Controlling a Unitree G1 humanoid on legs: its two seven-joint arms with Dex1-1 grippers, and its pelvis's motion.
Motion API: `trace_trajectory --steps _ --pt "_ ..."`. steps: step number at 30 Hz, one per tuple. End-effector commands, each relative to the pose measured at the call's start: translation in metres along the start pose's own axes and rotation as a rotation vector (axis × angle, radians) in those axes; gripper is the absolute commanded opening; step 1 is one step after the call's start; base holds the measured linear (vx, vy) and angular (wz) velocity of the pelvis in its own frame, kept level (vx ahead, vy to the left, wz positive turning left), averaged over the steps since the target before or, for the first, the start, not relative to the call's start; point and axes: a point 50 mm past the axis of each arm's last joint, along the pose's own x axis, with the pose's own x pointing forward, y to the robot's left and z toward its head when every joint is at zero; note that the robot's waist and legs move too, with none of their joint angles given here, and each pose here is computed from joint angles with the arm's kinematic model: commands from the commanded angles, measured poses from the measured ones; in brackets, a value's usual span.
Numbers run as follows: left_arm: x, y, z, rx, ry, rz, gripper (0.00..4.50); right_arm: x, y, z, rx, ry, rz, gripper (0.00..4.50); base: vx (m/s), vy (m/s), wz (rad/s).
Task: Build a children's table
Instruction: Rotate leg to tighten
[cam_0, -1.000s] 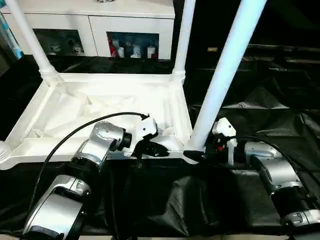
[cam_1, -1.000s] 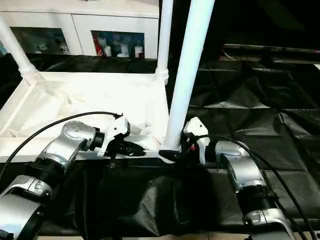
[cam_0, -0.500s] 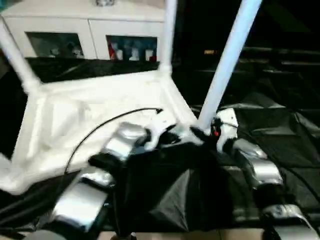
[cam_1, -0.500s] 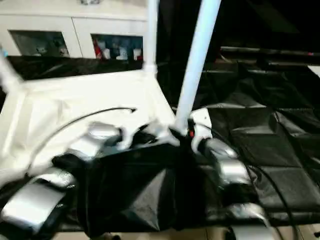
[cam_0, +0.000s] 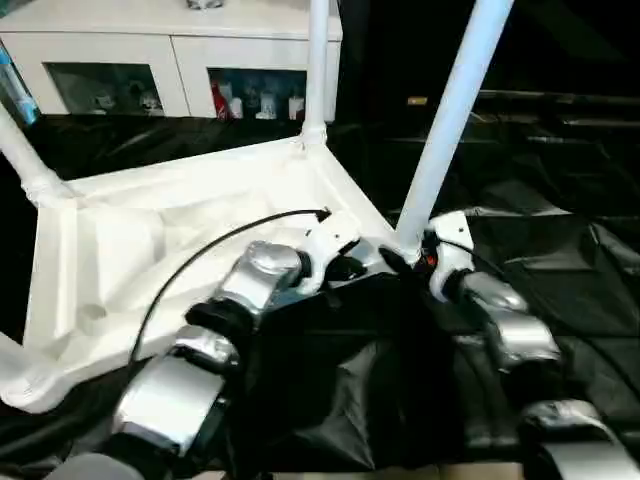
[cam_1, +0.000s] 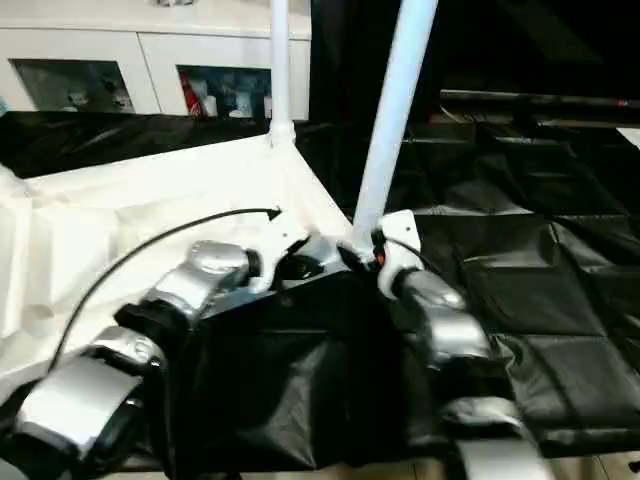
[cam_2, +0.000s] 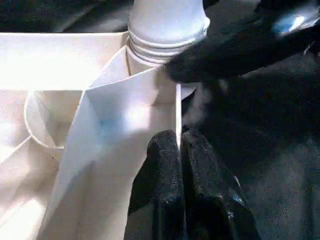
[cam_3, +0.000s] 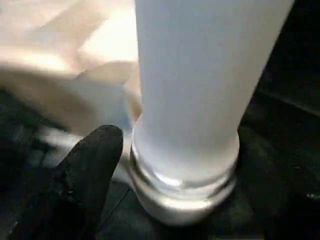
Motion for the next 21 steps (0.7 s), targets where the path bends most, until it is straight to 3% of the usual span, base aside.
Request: trace_trajectory --steps 1,7,14,21 --pt "0.001 -0.006 0.010 0.053 -0.060 -0.080 0.00 0.009 0.032 -0.005 -0.020 0.029 0.264 3.72 0.000 0.000 0.00" --pt "-0.025 -0.007 -0.006 0.078 -0.035 -0.230 0.00 -0.015 0.018 -0.002 -0.062 0.061 0.378 3.72 0.000 0.000 0.00" --pt "-0.033 -0.008 -0.013 0.077 -0.010 -0.282 0.00 -0.019 0.016 -0.001 -0.069 0.068 0.412 3.72 0.000 0.000 0.00" --pt "-0.035 -0.010 -0.012 0.073 -0.014 -0.310 0.00 -0.017 0.023 -0.002 -0.040 0.062 0.456 3.09 0.000 0.000 0.00"
